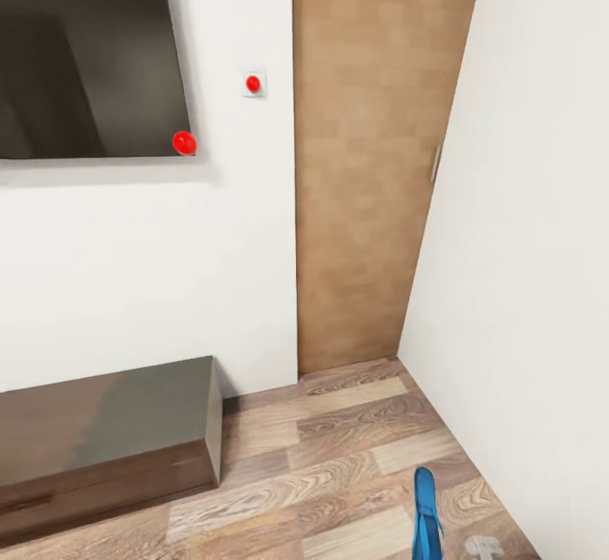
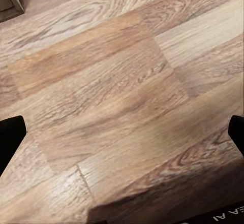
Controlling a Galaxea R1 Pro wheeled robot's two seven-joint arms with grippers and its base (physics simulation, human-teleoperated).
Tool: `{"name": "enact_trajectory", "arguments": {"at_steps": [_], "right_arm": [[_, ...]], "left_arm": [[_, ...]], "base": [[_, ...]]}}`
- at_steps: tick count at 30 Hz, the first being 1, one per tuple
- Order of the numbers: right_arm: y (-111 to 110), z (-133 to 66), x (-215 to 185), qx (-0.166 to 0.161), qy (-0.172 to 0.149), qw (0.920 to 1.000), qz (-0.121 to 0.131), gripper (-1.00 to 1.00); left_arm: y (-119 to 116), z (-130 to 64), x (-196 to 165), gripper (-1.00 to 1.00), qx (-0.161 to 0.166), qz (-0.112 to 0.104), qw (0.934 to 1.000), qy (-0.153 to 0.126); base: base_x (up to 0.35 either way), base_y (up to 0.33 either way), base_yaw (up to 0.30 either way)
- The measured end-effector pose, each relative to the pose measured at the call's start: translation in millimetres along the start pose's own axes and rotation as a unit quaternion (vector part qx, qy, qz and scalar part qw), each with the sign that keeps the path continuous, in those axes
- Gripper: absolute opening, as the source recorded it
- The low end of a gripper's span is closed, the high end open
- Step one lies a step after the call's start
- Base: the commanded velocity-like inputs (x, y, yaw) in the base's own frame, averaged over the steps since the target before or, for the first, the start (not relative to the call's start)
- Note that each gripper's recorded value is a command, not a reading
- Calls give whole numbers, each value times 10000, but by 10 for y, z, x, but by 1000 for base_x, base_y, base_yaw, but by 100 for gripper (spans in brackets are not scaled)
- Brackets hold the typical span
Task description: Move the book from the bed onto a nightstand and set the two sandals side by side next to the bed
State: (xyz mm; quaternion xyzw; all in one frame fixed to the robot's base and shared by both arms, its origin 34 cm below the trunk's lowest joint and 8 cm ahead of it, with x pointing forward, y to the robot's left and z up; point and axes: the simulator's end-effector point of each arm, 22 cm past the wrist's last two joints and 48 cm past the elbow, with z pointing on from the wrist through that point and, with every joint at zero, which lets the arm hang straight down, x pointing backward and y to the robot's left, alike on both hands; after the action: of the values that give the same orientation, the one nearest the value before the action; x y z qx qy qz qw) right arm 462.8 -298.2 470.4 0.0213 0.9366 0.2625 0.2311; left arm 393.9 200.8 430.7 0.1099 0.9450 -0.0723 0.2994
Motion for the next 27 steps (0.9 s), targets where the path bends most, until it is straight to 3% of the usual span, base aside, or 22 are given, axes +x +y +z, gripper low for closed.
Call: {"name": "enact_trajectory", "arguments": {"at_steps": [27], "right_arm": [[0,0,5,0,4,10000,4,-100]], "left_arm": [[-75,11,-13,100,39,-41,10000,-11]], "base": [[0,0,290]]}}
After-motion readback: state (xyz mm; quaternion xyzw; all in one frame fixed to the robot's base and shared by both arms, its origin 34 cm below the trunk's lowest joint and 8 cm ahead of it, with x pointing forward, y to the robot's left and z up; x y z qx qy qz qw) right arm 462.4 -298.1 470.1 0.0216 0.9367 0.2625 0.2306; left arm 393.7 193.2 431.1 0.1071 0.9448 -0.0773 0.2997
